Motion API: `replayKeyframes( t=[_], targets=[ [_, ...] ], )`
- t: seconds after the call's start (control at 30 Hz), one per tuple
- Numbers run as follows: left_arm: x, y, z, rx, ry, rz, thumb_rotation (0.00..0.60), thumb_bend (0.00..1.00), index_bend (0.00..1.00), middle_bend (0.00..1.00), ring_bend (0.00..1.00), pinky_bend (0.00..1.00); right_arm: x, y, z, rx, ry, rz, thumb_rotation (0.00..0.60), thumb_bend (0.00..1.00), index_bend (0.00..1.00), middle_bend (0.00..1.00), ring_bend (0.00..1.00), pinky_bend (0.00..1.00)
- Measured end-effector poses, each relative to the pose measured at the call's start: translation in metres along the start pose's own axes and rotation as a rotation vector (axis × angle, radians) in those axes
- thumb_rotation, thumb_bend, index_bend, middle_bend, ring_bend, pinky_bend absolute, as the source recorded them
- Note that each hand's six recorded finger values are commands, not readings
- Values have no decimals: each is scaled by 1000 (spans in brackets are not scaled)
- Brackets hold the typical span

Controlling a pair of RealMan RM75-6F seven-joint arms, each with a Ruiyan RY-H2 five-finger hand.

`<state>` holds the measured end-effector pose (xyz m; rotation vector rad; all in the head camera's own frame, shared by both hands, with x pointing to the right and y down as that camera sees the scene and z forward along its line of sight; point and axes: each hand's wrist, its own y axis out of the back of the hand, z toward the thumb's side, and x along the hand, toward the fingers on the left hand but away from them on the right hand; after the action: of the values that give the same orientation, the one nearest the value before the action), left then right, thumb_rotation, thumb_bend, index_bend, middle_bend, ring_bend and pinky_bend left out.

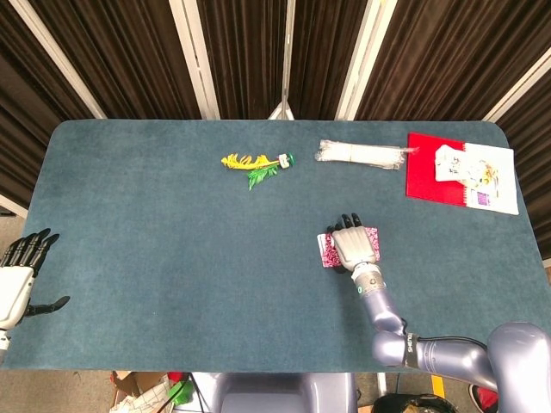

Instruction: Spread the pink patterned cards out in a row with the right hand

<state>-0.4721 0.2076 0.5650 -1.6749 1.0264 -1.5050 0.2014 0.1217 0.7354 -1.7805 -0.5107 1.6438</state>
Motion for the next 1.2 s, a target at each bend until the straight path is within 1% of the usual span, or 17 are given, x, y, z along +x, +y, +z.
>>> replayKeyframes(
  t=[0.5, 0.7, 0.8, 0.97, 1.13, 1.2],
  targets=[
    [0, 0, 1, 3, -1, 3, 600, 0, 0, 0, 0, 0, 6, 7, -8, 4, 3, -32, 600, 236, 383, 335, 89, 0],
    [-1, 0, 1, 0, -3, 6, 600, 0, 0, 0, 0, 0, 8, 17, -18, 5, -13, -52, 600, 236, 386, 339, 89, 0],
    [-1, 0, 1, -5, -2, 5, 600, 0, 0, 0, 0, 0, 10, 23, -30, 6, -36, -65, 600, 236, 386, 338, 89, 0],
    [-1, 0, 1, -7, -3, 6, 600, 0, 0, 0, 0, 0, 13, 30, -62, -2, -98, -78, 600, 236, 386, 339, 89, 0],
    [-1, -1, 1, -4, -1, 3, 600, 0, 0, 0, 0, 0, 17, 29, -98, -15, -169, -73, 600, 237, 386, 339, 89, 0],
    [-1, -1, 2, -2, 1, 1, 600, 0, 0, 0, 0, 0, 19, 25, -108, -21, -185, -65, 600, 237, 386, 338, 89, 0]
  ],
)
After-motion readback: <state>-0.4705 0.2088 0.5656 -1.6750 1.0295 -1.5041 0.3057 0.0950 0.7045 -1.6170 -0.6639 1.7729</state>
